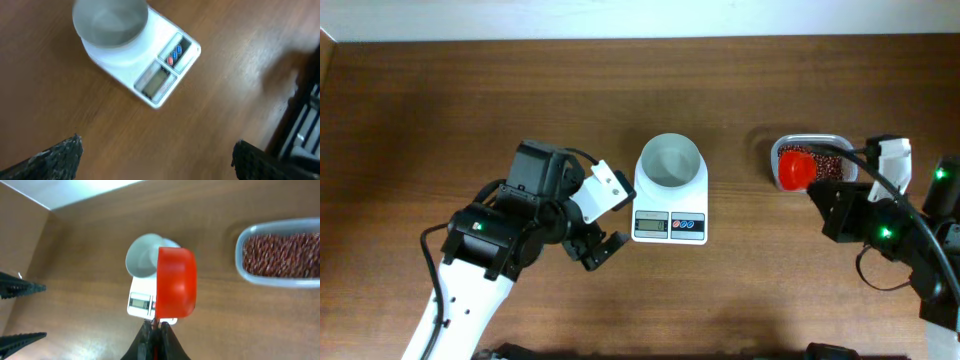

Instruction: Scoop and weigh 50g on scale

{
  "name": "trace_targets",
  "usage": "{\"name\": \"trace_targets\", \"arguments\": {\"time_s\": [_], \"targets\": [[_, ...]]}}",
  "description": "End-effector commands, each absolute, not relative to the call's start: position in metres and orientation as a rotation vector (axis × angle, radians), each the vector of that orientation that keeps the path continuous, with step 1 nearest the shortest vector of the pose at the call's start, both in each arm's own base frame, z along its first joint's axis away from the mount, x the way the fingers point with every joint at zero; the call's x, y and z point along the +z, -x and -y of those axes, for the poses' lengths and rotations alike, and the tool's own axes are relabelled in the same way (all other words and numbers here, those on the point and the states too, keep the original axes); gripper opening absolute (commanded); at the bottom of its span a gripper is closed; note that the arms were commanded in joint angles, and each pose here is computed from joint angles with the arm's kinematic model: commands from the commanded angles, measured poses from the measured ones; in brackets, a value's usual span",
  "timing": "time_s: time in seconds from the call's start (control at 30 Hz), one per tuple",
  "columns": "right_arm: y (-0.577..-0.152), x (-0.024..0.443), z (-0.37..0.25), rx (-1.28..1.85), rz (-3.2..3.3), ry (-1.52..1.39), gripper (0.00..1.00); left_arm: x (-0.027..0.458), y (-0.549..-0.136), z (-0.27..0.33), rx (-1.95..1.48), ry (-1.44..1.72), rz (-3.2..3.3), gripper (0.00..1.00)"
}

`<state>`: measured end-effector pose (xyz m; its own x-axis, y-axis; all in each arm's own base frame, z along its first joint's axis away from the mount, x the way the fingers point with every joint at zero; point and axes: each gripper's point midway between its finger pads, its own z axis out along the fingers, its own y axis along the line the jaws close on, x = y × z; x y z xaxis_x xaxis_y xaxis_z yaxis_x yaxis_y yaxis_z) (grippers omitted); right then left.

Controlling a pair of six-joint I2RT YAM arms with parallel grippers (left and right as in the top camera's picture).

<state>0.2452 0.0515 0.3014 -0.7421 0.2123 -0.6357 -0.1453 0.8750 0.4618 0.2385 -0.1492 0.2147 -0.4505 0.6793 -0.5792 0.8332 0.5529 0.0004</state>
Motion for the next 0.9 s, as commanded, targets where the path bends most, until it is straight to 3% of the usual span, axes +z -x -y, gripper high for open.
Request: {"name": "trace_targets", "arguments": {"time_s": [0.0, 0.87], "targets": [[-0.242, 0.305, -0.053, 0.636, -2.318, -0.029, 0.04, 0.212, -0.242, 0.141, -0.309, -1.240, -2.275, 0.99], [-0.233, 0.297, -0.054, 0.658, -2.370, -0.061, 0.04, 0.224, -0.227, 0.118, -0.264, -1.411, -2.236, 0.99]]}}
